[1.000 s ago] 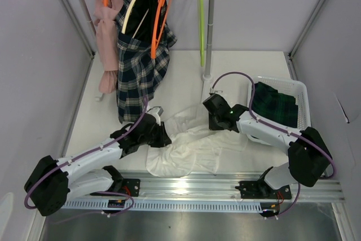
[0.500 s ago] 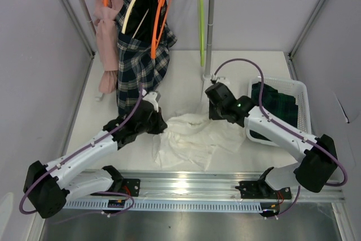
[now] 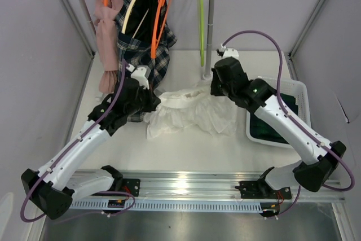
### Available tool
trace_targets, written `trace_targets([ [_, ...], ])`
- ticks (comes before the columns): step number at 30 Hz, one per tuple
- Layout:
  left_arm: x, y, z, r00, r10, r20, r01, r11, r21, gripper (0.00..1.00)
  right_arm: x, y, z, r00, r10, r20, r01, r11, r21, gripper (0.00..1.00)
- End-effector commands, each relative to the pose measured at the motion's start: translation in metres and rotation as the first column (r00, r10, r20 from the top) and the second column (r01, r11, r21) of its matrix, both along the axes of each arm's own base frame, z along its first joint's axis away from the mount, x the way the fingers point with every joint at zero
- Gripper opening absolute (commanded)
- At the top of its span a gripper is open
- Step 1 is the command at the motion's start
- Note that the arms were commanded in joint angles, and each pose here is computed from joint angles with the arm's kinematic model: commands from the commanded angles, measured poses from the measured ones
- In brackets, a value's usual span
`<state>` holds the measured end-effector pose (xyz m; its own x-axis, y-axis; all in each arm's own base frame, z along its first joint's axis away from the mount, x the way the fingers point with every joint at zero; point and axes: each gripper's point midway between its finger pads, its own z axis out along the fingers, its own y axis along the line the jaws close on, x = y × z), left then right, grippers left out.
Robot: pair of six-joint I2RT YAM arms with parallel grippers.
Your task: Place the skirt on the hanger
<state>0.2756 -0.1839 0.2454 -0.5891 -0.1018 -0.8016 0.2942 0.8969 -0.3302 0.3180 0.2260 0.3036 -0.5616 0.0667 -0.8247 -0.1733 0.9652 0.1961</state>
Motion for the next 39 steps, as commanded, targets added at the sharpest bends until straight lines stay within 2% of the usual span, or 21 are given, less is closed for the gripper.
trace_targets([
  [1,-0.015,-0.001,-0.039,0.994,-0.052,-0.094,0.054,0.998,0.026,0.00,-0.022,-0.017,-0.032,0.998,-0.028,-0.064,0.026,0.999,-0.024,0.02],
  [2,-0.017,-0.003,-0.039,0.994,-0.060,-0.094,0.060,0.998,0.002,0.00,-0.032,-0.021,-0.064,0.993,-0.028,-0.118,0.022,0.999,-0.045,0.02],
  [4,-0.027,-0.002,-0.072,0.986,-0.057,-0.159,0.059,0.998,0.005,0.01,-0.045,-0.019,-0.081,0.990,-0.023,-0.141,0.024,1.000,0.008,0.02],
  [6,-0.033,-0.006,-0.089,0.979,-0.077,-0.187,0.075,0.997,-0.014,0.01,-0.061,-0.026,-0.123,0.977,-0.033,-0.212,0.029,0.999,-0.021,0.01],
  [11,-0.051,-0.013,-0.134,0.954,-0.115,-0.278,0.107,0.993,-0.042,0.07,-0.077,-0.018,-0.154,0.967,-0.018,-0.252,0.024,1.000,0.020,0.00],
  [14,-0.055,-0.018,-0.135,0.952,-0.138,-0.275,0.130,0.990,-0.048,0.21,-0.078,-0.013,-0.158,0.966,-0.008,-0.258,0.013,1.000,0.017,0.00],
  [17,-0.056,-0.020,-0.127,0.954,-0.162,-0.252,0.152,0.987,-0.056,0.45,-0.077,-0.008,-0.157,0.968,-0.003,-0.252,0.005,1.000,0.010,0.00],
  [20,-0.059,-0.020,-0.115,0.957,-0.189,-0.221,0.179,0.982,-0.063,0.55,-0.077,-0.004,-0.156,0.968,0.004,-0.250,-0.002,1.000,0.007,0.00],
  [21,-0.057,-0.021,-0.107,0.960,-0.199,-0.198,0.190,0.980,-0.064,0.59,-0.076,-0.003,-0.157,0.968,0.002,-0.251,0.000,1.000,0.006,0.00],
  [24,-0.058,-0.019,-0.087,0.966,-0.211,-0.152,0.204,0.977,-0.060,0.62,-0.076,-0.001,-0.156,0.968,0.002,-0.252,-0.001,1.000,0.004,0.00],
  [30,-0.062,-0.015,-0.043,0.965,-0.261,-0.037,0.259,0.965,-0.044,0.63,-0.076,0.001,-0.157,0.967,0.005,-0.254,-0.006,1.000,-0.001,0.00],
  [33,-0.066,-0.019,-0.004,0.953,-0.298,0.056,0.302,0.950,-0.075,0.63,-0.075,0.000,-0.157,0.967,0.003,-0.253,-0.003,1.000,-0.002,0.00],
  [34,-0.065,-0.021,0.029,0.944,-0.302,0.132,0.315,0.944,-0.092,0.63,-0.075,0.000,-0.158,0.967,0.001,-0.255,-0.002,1.000,-0.006,0.00],
  [36,-0.063,-0.019,0.059,0.935,-0.291,0.203,0.316,0.943,-0.103,0.63,-0.076,0.000,-0.160,0.966,0.000,-0.260,-0.003,1.000,-0.009,0.00],
  [39,-0.048,-0.011,0.156,0.893,-0.184,0.410,0.261,0.955,-0.142,0.64,-0.076,0.000,-0.162,0.965,0.002,-0.264,-0.004,1.000,-0.009,0.00],
])
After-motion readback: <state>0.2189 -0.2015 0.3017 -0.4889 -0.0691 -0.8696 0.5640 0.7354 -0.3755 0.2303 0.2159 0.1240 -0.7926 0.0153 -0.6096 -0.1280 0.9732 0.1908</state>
